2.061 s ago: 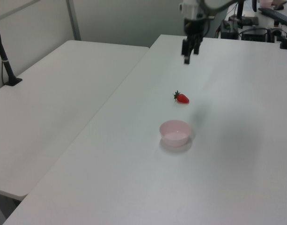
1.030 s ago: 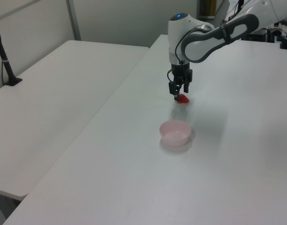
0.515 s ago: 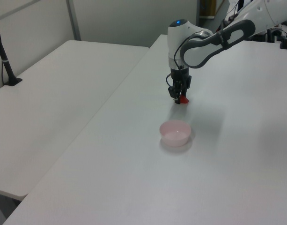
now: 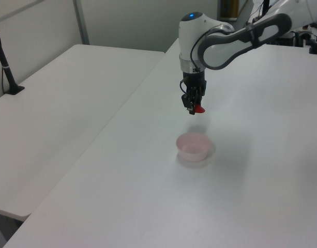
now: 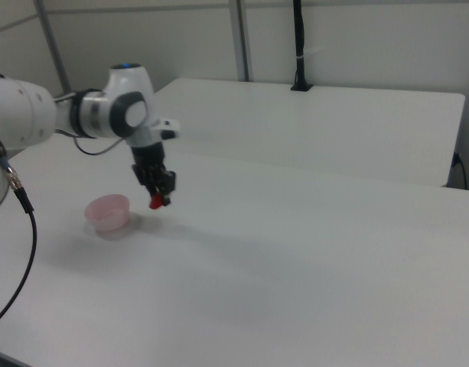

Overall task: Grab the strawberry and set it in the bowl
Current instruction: 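Carry the strawberry over the pink bowl, then lower the strawberry into the bowl and open the gripper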

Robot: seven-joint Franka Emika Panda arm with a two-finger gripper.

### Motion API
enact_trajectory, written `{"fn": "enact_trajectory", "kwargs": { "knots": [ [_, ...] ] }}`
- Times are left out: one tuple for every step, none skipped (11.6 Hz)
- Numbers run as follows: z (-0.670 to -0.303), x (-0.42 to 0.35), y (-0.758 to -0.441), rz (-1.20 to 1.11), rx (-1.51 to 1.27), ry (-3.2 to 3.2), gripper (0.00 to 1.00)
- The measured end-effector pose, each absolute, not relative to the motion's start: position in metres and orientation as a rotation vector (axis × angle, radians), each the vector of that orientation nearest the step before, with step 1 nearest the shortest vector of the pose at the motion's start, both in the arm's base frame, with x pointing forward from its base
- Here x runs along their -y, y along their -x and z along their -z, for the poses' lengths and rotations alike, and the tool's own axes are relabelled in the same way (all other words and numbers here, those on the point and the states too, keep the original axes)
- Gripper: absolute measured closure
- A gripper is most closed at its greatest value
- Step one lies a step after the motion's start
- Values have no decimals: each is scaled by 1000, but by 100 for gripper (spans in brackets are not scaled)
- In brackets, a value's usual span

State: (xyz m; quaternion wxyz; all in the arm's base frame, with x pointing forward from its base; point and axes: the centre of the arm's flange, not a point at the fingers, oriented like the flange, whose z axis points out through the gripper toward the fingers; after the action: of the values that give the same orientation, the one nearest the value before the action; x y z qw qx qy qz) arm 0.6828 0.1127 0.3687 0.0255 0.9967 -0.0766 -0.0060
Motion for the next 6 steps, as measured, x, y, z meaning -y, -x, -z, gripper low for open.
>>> {"fn": "enact_trajectory", "kwargs": {
  "knots": [
    [-384, -146, -673, 14, 190, -3086, 56],
    [-393, -181, -662, 6, 172, -3089, 56],
    [-394, -213, -651, 4, 161, -3089, 56],
    [-391, -232, -643, 9, 154, -3087, 56],
    [-384, -256, -633, 23, 145, -3081, 56],
    [-378, -269, -628, 27, 143, -3065, 56]
  ]
}}
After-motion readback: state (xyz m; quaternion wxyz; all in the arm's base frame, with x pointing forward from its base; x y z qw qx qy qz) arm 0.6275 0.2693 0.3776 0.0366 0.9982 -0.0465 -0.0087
